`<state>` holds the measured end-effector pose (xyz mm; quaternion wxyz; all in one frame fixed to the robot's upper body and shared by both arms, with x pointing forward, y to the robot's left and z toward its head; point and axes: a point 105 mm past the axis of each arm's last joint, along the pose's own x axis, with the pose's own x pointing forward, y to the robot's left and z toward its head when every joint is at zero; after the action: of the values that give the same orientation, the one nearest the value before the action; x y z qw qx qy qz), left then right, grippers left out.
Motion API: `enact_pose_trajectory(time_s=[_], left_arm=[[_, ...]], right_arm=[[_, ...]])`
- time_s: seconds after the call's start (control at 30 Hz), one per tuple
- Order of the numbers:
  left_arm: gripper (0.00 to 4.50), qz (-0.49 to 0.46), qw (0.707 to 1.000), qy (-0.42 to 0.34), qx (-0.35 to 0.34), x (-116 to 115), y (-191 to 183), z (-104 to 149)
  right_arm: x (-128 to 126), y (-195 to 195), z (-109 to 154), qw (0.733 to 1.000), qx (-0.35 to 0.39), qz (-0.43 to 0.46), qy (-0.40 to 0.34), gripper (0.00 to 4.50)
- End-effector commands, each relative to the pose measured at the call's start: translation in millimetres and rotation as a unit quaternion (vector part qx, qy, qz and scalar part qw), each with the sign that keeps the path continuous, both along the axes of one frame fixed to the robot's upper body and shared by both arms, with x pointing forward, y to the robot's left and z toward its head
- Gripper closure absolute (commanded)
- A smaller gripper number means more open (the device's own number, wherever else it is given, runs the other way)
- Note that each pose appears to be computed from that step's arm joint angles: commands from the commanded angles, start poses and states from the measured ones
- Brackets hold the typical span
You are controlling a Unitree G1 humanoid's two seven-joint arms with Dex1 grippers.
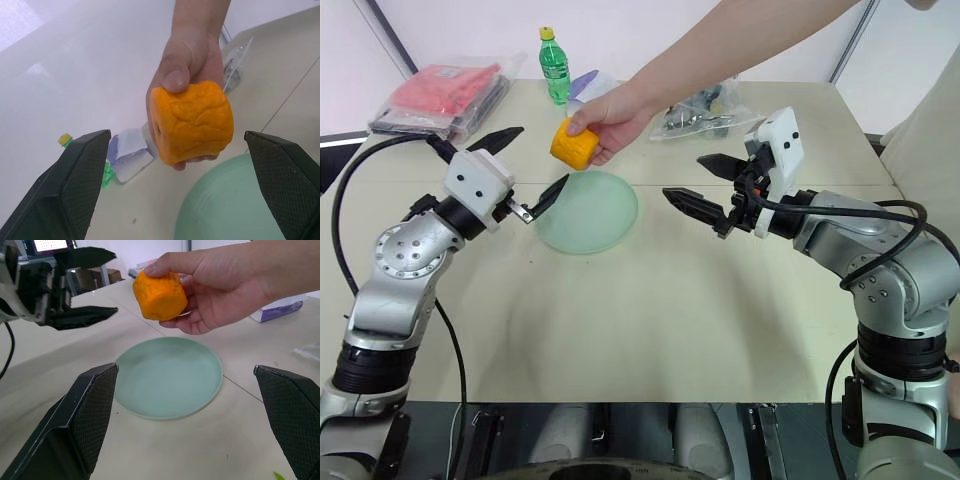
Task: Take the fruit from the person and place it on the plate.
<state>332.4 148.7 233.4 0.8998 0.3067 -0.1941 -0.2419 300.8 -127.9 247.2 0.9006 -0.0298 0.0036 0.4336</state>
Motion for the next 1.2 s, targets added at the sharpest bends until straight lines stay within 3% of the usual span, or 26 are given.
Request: enact_pose_trajectory(time_s=[0.03, 0.77, 0.87, 0.97, 1.0, 1.2], left_arm=[[0.00, -0.006, 1.000, -0.026, 0.000, 2, -5, 7], [0.00, -0.021, 0.998, -0.035, -0.046, 39, -23, 0], [0.82, -0.025, 0.998, -0.033, -0.049, 42, -26, -1], [2.33, -0.031, 0.998, -0.033, -0.051, 41, -28, -2], [2.55, -0.034, 0.998, -0.034, -0.051, 41, -29, -3], [2.56, -0.039, 0.997, -0.042, -0.052, 39, -31, -1]], right_arm=[[-8, 6, 11, 1.000, 0.002, 0.012, -0.026, 0.07], [-15, 2, 11, 0.999, -0.005, -0.007, -0.035, 0.07], [-15, 3, 11, 0.999, -0.005, -0.008, -0.035, 0.00], [-15, 3, 9, 0.999, -0.010, -0.007, -0.033, 0.00], [-15, 3, 9, 0.999, -0.010, -0.008, -0.033, 0.00], [-14, 3, 9, 0.999, -0.011, -0.008, -0.034, 0.00]])
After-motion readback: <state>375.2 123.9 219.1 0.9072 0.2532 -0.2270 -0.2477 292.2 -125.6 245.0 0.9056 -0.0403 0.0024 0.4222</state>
